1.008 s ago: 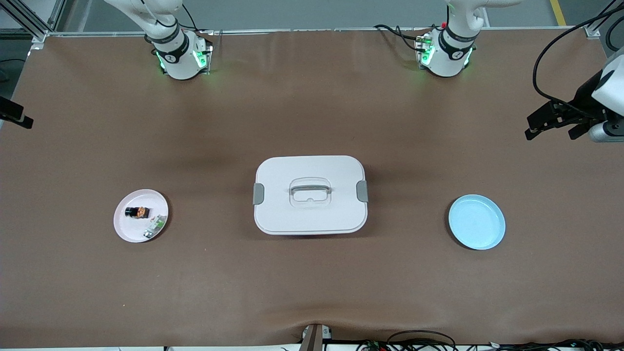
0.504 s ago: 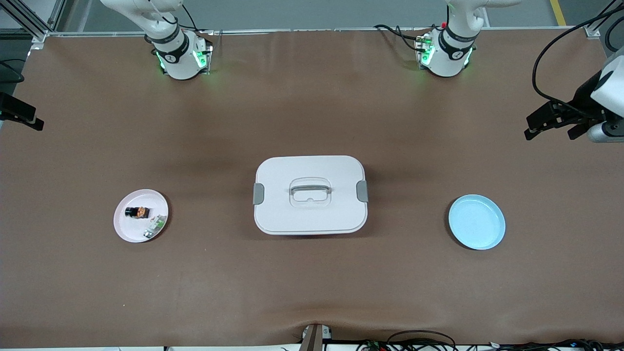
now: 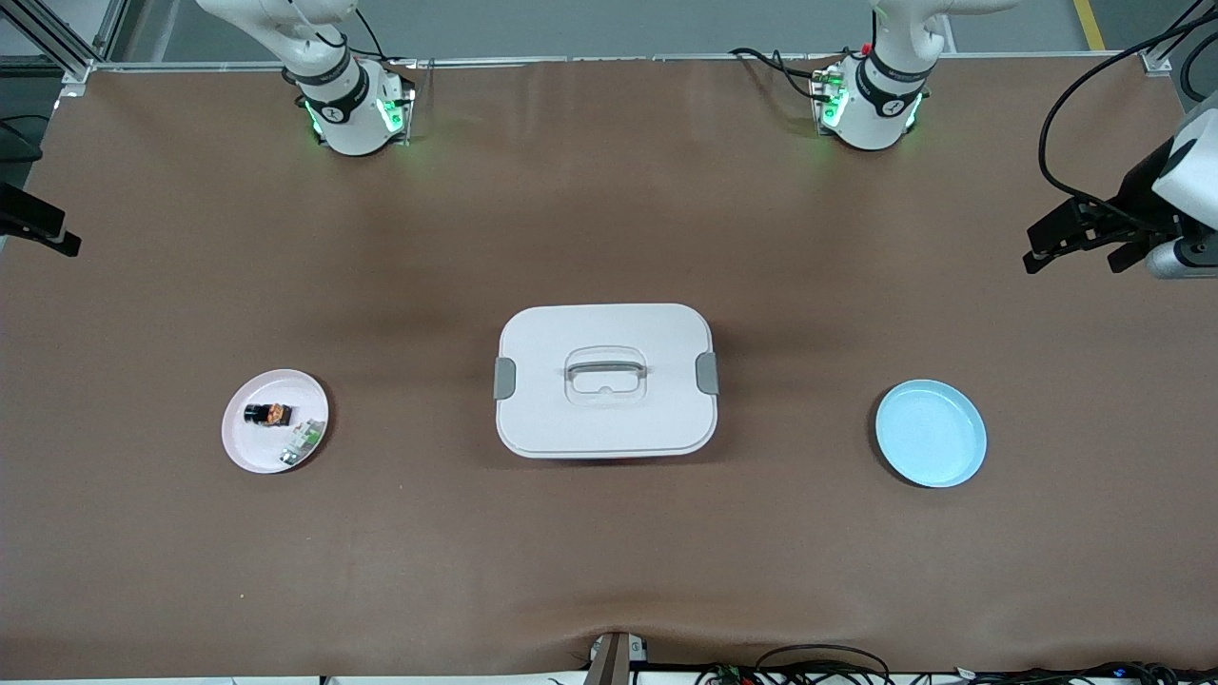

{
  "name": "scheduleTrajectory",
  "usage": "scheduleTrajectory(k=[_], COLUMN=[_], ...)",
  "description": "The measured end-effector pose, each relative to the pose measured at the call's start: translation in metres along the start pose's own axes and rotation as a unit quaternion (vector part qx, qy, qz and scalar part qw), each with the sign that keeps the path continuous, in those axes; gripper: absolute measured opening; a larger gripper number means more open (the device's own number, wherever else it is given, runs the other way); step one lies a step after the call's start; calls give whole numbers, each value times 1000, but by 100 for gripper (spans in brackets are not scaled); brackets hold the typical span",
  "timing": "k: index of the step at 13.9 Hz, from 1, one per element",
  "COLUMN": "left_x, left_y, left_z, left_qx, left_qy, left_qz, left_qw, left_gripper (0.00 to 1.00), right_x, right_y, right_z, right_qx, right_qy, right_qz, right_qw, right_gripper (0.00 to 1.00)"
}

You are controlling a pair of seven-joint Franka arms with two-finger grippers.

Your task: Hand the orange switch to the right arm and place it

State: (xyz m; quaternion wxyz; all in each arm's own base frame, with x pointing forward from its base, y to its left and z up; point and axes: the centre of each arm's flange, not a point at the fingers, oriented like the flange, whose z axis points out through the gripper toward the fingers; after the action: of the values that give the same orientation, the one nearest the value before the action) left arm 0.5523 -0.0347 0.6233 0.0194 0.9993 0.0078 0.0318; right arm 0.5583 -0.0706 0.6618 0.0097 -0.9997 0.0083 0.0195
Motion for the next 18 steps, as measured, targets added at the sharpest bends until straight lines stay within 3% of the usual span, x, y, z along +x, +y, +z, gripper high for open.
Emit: scheduleTrajectory(k=[15,18], left_x=[0,-2], left_y=[-1,-1], left_z=[2,5], left_qx=[1,22], left_qy=[-2,-12], left_qz=[0,5], left_qw=[1000,1000], left_gripper=[100,100], right_x=[-2,-3], right_y=[2,1], right_z=[2,-3], right_qx=[2,1], right_qy=[-9,1], right_qz=[1,0], right_qw=[1000,1000], right_gripper=[100,100])
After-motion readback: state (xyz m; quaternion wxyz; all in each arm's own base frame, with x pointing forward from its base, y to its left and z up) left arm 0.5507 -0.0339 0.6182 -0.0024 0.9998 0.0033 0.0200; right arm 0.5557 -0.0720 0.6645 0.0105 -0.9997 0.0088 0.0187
